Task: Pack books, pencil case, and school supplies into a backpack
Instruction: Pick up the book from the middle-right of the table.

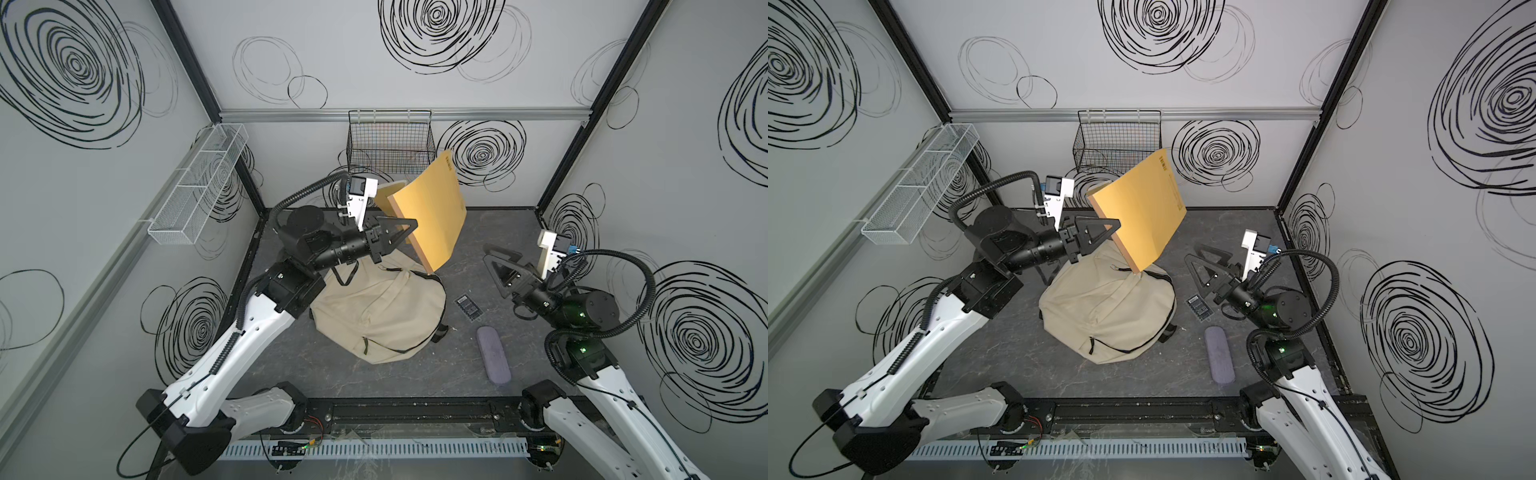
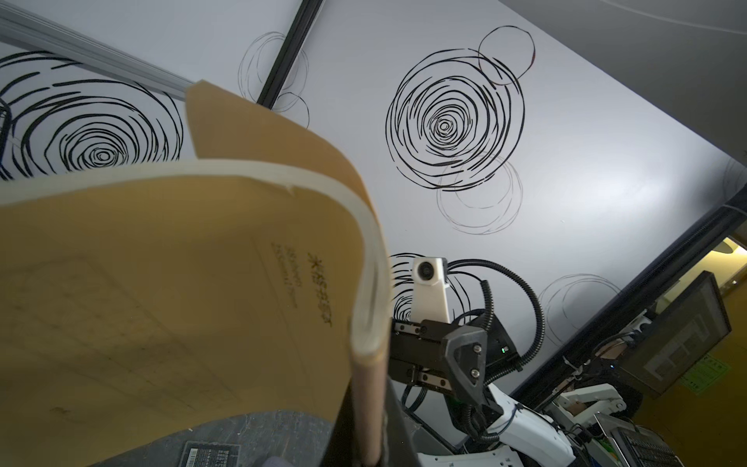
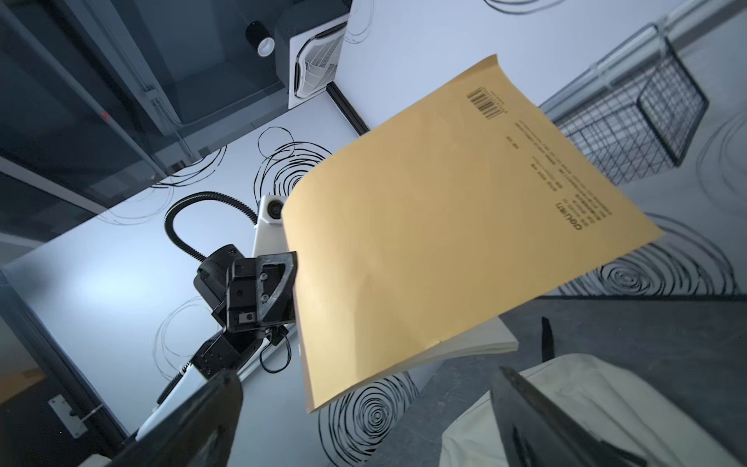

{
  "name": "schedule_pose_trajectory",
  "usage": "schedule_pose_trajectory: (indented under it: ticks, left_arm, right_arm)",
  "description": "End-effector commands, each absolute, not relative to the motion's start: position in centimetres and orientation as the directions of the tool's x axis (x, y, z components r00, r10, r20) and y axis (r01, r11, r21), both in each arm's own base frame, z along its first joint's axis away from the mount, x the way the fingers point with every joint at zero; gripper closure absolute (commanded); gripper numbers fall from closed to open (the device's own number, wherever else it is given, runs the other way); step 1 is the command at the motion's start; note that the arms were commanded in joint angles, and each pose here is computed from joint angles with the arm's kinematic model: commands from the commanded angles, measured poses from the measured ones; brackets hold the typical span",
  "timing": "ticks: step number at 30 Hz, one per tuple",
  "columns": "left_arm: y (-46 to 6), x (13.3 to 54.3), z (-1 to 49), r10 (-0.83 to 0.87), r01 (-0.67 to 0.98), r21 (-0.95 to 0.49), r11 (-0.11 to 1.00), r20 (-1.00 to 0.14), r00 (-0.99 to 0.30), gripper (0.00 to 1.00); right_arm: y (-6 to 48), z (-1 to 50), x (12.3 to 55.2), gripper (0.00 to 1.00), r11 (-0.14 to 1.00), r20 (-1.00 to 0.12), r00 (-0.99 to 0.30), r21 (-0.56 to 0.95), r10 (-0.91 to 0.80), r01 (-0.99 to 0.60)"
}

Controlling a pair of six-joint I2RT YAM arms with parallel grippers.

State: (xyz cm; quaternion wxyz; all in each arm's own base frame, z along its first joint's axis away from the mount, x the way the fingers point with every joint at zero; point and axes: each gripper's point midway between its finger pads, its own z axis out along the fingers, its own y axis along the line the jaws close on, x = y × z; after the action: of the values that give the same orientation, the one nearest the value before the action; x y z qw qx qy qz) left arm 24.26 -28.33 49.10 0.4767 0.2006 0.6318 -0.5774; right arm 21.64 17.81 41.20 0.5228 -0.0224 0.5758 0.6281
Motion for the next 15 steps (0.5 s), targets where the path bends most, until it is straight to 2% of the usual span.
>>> schedule_pose_trajectory:
  ticks: [1, 5, 9, 15]
  left_arm:
    - [-27.3, 25.9, 52.5, -0.425, 0.813, -0.496, 0.306, -0.835, -0.35, 1.0]
    - [-26.8, 26.3, 52.2, -0.456, 0.796, -0.499, 0.342, -0.829, -0.324, 1.0]
    - [-26.8, 26.1, 51.7, -0.473, 0.793, -0.505, 0.341, -0.821, -0.319, 1.0]
    - [-27.5, 24.9, 51.2, -0.48, 0.802, -0.541, 0.254, -0.79, -0.381, 1.0]
  right_arm:
    - [18.4, 43.9, 21.0, 0.0, -0.008, -0.446, -0.554, 0.774, 0.703, -0.633]
    - [21.2, 43.9, 20.0, 0.0, -0.123, -0.38, -0.671, 0.809, 0.636, -0.575]
    - [21.7, 44.3, 19.5, 0.0, -0.226, -0.281, -0.705, 0.815, 0.651, -0.533]
    - [22.2, 45.0, 20.9, 0.0, -0.217, -0.254, -0.672, 0.818, 0.696, -0.533]
